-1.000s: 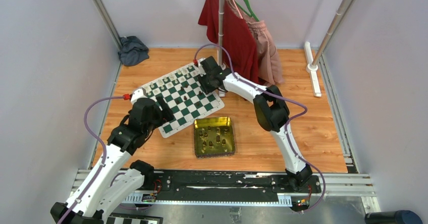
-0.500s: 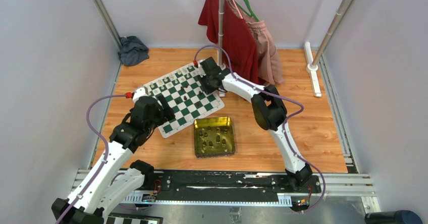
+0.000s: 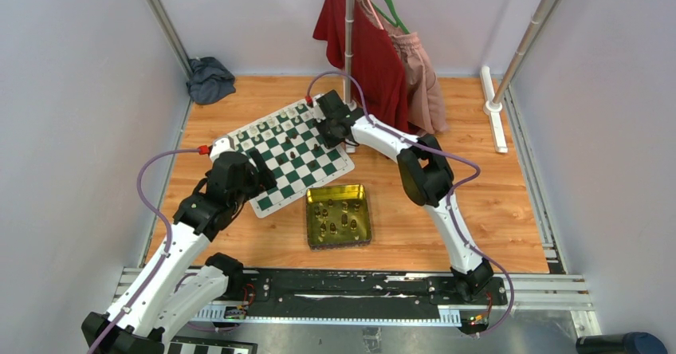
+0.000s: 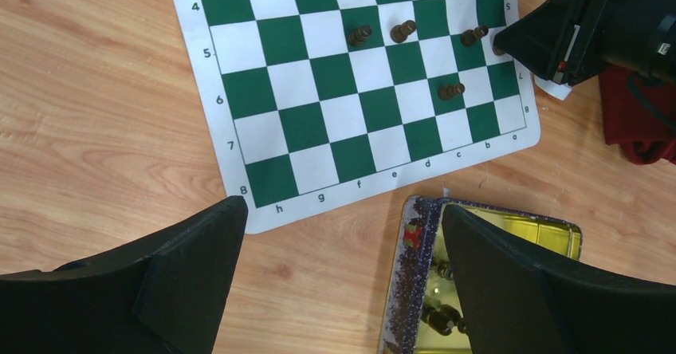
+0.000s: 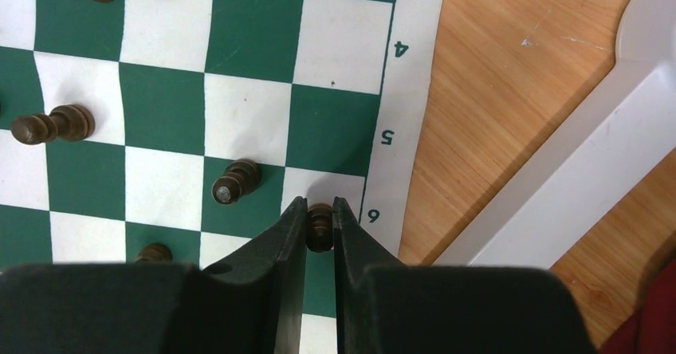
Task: Set up the chess pieces on the board
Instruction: Move the chess piece to the chessboard.
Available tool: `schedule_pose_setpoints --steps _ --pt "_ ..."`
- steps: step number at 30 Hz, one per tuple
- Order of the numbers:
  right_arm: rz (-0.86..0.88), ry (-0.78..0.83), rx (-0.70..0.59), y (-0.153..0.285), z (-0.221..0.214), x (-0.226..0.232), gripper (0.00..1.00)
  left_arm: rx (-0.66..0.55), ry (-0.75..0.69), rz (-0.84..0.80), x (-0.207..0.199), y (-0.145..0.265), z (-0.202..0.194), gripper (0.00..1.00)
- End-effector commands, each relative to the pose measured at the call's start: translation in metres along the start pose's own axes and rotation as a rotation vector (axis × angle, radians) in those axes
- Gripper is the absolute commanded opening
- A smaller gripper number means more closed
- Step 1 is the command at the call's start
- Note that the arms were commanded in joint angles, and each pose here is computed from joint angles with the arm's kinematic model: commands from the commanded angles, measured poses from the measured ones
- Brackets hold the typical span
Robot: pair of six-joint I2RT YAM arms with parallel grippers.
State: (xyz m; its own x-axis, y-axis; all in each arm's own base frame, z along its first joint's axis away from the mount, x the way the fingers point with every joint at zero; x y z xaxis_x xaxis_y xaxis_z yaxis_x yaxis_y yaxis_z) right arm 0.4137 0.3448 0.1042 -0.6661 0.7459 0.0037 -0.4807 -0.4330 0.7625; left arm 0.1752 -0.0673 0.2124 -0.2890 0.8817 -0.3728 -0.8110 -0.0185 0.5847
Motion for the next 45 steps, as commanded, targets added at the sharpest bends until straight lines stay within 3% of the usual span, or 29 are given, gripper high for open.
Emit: schedule_pose_setpoints --steps 1,19,45 --pt "-0.038 0.014 0.001 0.020 0.002 -0.008 0.00 -0.016 0.001 -0.006 -0.002 0.000 0.003 1.00" --pt "-0.037 0.009 0.027 0.036 -0.018 -0.003 0.00 -0.006 0.018 0.001 0.000 -0.002 -0.002 1.00" --pt "-0.005 0.028 0.008 0.033 -0.009 0.012 0.00 -0.003 0.015 0.023 0.003 -0.004 -0.005 1.00"
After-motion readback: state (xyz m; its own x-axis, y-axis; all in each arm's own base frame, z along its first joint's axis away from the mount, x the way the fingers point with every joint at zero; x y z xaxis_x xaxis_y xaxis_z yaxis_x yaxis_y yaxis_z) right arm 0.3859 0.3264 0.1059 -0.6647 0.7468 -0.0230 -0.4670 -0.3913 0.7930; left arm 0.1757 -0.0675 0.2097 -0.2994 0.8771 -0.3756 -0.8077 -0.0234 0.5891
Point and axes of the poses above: each gripper's point midway between its finger pads, its own y axis back along the fingers, its own x axis along the line the jaws close on, z = x × y, the point moved 8 cm from there along y, back along the fingers, and after that the axes turned 2 degrees about y, right-handed, at the moved point
